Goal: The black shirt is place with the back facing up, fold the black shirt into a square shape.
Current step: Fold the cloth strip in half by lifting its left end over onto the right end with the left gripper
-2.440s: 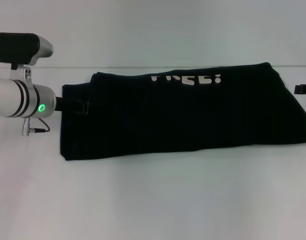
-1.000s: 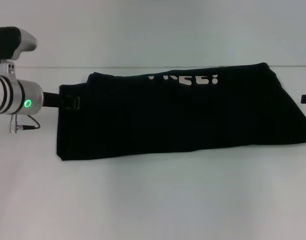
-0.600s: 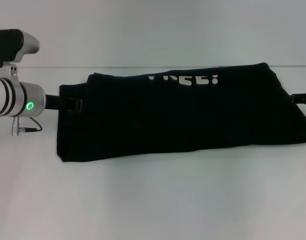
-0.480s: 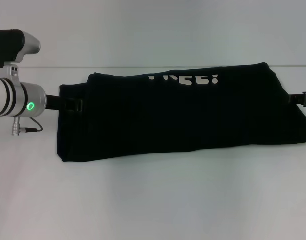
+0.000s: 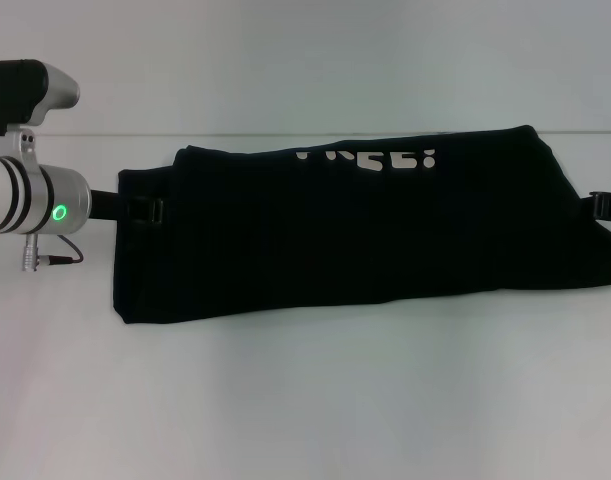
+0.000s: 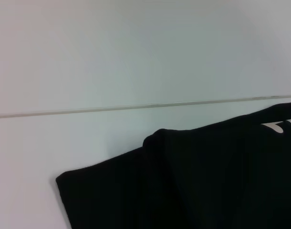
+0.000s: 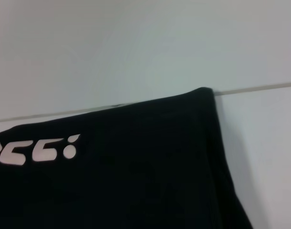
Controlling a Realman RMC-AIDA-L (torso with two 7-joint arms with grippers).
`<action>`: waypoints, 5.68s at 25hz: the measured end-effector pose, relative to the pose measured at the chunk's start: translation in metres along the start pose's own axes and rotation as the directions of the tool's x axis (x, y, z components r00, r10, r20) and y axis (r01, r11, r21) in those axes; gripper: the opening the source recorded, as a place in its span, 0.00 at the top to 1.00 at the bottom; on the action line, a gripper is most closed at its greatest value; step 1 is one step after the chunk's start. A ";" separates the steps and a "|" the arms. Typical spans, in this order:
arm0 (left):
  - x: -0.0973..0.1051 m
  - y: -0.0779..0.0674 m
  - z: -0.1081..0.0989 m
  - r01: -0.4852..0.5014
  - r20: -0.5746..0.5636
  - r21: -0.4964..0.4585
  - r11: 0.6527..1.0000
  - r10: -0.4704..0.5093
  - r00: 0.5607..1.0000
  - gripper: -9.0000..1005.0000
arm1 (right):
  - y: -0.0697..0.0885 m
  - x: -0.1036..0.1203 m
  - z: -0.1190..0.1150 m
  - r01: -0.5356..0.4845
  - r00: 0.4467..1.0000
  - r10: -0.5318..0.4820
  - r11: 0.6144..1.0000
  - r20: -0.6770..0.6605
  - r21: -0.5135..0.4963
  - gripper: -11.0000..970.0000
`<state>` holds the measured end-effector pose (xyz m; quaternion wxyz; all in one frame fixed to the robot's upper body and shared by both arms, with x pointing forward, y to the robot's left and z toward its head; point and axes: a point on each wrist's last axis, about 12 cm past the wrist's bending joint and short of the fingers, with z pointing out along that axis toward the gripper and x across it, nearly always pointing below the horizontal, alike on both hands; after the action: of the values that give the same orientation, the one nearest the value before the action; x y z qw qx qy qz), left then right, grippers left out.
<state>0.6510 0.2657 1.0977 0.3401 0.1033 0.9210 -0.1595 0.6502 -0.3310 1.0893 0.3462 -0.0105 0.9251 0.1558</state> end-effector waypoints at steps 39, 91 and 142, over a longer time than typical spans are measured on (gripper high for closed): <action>0.003 0.017 -0.015 0.075 0.036 -0.032 0.997 -0.074 0.997 0.89 | -0.001 -0.017 -0.024 0.057 0.991 -0.053 0.998 0.122 -0.025 0.84; 0.059 0.016 -0.037 0.857 -0.408 0.099 0.505 -0.765 0.498 0.16 | 0.074 -0.010 -0.059 0.486 0.870 -0.420 0.637 0.260 -0.599 0.07; 0.060 0.037 -0.032 0.881 -0.251 0.085 0.466 -0.846 0.471 0.16 | 0.076 -0.018 -0.062 0.502 0.865 -0.386 0.631 0.321 -0.591 0.07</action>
<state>0.5980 0.3165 1.0731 0.1183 -0.3304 0.8500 -0.3928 0.6146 -0.2783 1.1667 0.4223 -0.3467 0.7462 0.3805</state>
